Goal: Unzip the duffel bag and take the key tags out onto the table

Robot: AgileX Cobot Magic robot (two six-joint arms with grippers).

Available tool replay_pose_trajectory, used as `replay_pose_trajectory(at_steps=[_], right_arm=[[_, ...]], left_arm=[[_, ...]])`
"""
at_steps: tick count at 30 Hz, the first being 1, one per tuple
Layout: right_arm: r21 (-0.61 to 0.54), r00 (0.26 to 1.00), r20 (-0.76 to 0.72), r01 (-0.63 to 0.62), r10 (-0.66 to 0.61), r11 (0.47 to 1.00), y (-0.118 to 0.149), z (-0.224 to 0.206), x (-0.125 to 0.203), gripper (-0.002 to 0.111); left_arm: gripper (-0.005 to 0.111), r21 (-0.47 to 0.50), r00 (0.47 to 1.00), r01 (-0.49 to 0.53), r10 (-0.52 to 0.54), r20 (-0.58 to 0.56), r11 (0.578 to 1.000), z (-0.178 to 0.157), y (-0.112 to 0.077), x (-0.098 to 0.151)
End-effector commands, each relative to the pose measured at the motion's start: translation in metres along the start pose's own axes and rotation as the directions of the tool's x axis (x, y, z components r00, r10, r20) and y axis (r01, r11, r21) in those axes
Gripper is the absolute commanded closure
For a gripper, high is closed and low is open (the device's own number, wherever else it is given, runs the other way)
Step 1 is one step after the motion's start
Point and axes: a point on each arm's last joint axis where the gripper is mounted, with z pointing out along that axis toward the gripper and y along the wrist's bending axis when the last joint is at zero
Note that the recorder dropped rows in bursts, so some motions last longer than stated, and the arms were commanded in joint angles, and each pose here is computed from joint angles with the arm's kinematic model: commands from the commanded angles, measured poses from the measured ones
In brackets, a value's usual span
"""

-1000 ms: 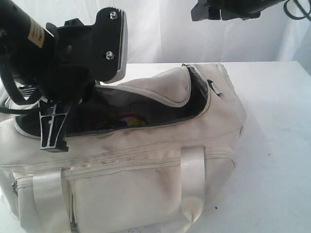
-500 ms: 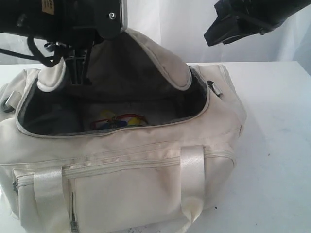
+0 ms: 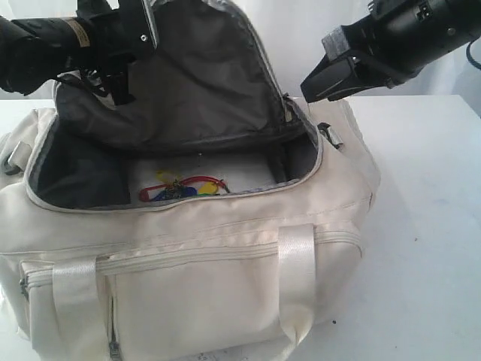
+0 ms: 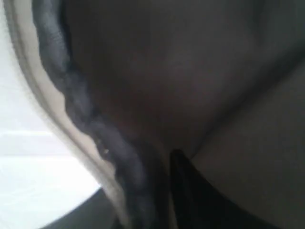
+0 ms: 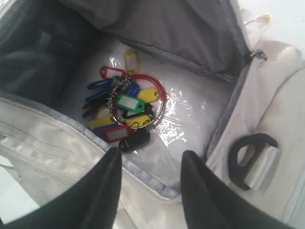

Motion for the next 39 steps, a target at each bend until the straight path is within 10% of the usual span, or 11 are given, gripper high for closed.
replay_pose_trajectory(at_steps=[1,11,18,25,39], right_arm=[[-0.034,1.000,0.021,-0.005,0.006,0.999,0.001,0.004,0.001,0.070],[-0.038,1.000,0.019,-0.007,0.008,0.999,0.001,0.004,0.001,0.070],[-0.034,1.000,0.025,-0.007,0.008,0.999,0.001,0.004,0.000,0.070],[-0.322,0.993,0.043,0.116,-0.108,0.939,0.046,0.027,-0.004,0.086],[-0.226,0.994,0.103,0.049,-0.026,0.973,0.006,0.166,-0.027,0.099]], left_arm=[[0.037,-0.005,0.997,0.068,-0.068,-0.028,0.998,0.013,-0.001,0.011],[0.029,-0.088,0.994,0.048,-0.056,-0.089,0.995,0.014,0.021,0.045],[0.029,-0.323,0.904,0.416,-0.426,0.043,0.850,0.008,0.055,0.051],[0.029,-0.179,0.866,0.478,-0.495,-0.065,0.860,0.015,0.035,0.054],[0.026,0.036,0.851,0.495,-0.477,-0.219,0.868,0.009,0.012,0.032]])
